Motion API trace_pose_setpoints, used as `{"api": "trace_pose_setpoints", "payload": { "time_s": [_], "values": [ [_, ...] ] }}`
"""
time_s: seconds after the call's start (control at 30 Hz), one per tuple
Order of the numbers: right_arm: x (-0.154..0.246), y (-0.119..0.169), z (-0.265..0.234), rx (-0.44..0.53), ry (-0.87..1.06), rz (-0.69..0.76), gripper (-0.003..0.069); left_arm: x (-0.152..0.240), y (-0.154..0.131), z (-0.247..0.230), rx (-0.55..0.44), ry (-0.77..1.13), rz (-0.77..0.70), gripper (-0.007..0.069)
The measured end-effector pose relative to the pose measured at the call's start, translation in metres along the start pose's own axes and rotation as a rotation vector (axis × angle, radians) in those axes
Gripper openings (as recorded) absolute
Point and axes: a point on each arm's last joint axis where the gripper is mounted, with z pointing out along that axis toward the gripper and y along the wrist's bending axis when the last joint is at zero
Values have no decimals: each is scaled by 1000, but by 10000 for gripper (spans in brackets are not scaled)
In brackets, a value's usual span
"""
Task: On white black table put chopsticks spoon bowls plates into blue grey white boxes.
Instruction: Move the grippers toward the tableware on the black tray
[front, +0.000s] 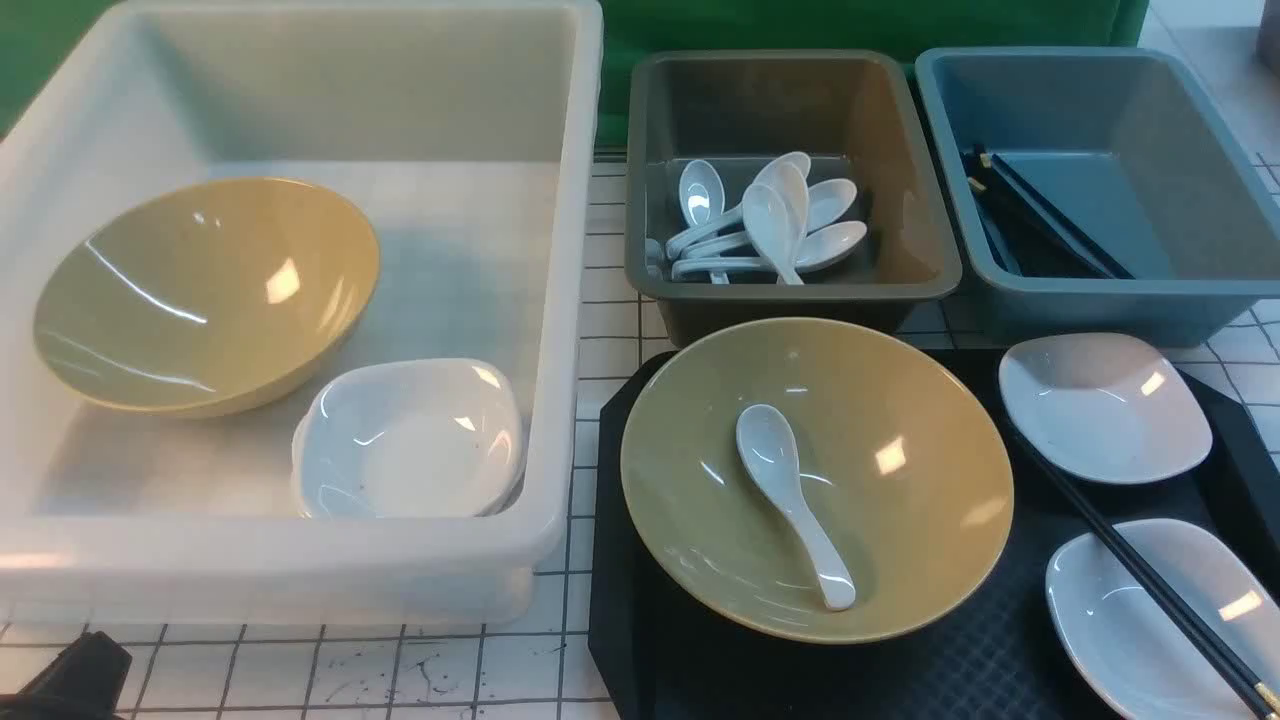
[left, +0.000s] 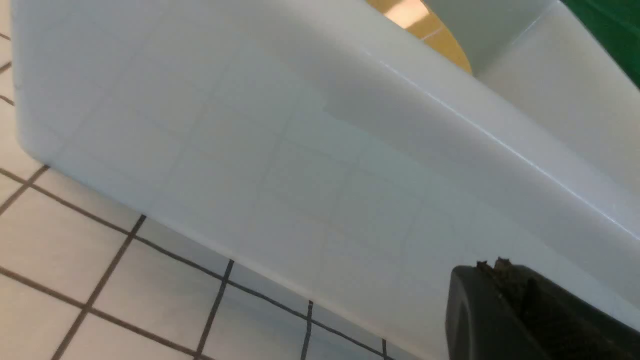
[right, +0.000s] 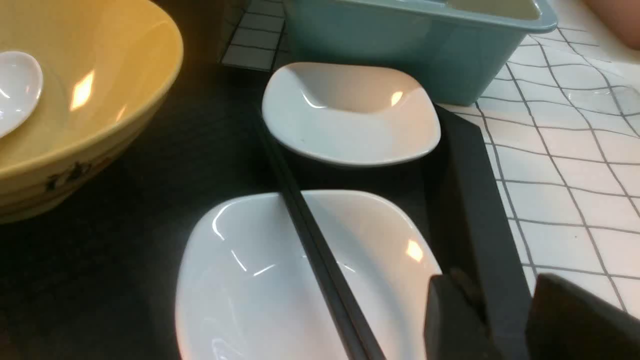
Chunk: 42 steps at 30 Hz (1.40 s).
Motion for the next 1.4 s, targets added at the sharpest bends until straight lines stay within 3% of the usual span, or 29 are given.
{"api": "trace_pose_setpoints", "payload": {
  "time_s": [0.8,0.87,1.17,1.4],
  "values": [
    [0,0,0,0,0,0,236,-1,0,0,5,-12,-7,0],
    [0,0,0,0,0,0,236,-3,-2,0,30,-40,-85,0],
    [0,0,0,0,0,0,236,-15,-12,-2,200,-124,-752,0],
    [0,0,0,0,0,0,236,-22,-10,-3,234,-190,-912,0]
  ]
}}
